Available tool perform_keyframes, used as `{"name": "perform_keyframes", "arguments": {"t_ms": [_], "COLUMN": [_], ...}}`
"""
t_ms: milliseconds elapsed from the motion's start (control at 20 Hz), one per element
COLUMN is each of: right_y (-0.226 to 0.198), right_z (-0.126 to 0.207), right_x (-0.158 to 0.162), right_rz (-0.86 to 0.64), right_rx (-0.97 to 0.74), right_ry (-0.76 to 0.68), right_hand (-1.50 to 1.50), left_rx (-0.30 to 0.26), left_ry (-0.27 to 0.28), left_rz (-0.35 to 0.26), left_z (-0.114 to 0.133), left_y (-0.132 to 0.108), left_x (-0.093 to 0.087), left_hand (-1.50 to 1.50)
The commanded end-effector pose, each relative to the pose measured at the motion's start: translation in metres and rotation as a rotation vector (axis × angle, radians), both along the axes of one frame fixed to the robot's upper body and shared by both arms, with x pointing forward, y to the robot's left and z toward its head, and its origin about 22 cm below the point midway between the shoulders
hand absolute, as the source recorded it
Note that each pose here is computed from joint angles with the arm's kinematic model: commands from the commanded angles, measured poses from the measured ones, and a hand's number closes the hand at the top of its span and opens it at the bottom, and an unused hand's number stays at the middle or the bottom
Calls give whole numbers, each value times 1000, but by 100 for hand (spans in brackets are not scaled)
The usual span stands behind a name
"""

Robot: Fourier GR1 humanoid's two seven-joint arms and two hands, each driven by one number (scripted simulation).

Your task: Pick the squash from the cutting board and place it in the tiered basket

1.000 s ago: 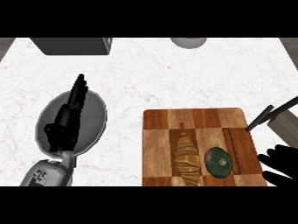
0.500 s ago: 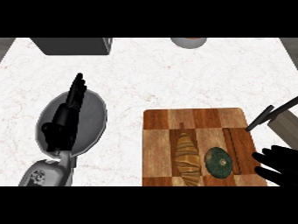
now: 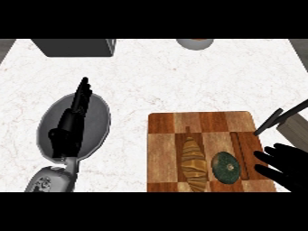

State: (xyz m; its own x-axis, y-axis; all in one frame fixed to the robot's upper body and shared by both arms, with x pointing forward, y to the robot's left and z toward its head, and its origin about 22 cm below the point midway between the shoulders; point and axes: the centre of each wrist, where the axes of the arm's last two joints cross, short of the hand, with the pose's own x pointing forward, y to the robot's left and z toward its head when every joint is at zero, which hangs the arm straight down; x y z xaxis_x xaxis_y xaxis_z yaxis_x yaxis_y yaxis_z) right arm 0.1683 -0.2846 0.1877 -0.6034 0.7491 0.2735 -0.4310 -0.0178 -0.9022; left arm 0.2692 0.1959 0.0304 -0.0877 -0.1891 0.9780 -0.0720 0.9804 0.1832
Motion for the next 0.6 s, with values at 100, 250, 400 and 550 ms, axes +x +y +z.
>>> {"name": "perform_keyframes", "arguments": {"t_ms": [100, 250, 400, 550], "right_y": [13, -5, 13, 2], "right_z": [-16, -28, -43, -40], "right_x": [-4, 3, -1, 8], "right_rz": [103, 115, 14, -27], "right_rx": [-69, -86, -76, -91], "right_ry": [-107, -132, -152, -153], "right_hand": [-150, -150, -150, -150], "left_rx": [3, -2, 5, -5], "left_ry": [9, 5, -10, 6], "left_rz": [-16, -12, 11, -16], "left_z": [5, -4, -10, 2], "left_y": [13, 13, 17, 19], "left_x": [-6, 2, -6, -9], "left_hand": [0, 0, 0, 0]}}
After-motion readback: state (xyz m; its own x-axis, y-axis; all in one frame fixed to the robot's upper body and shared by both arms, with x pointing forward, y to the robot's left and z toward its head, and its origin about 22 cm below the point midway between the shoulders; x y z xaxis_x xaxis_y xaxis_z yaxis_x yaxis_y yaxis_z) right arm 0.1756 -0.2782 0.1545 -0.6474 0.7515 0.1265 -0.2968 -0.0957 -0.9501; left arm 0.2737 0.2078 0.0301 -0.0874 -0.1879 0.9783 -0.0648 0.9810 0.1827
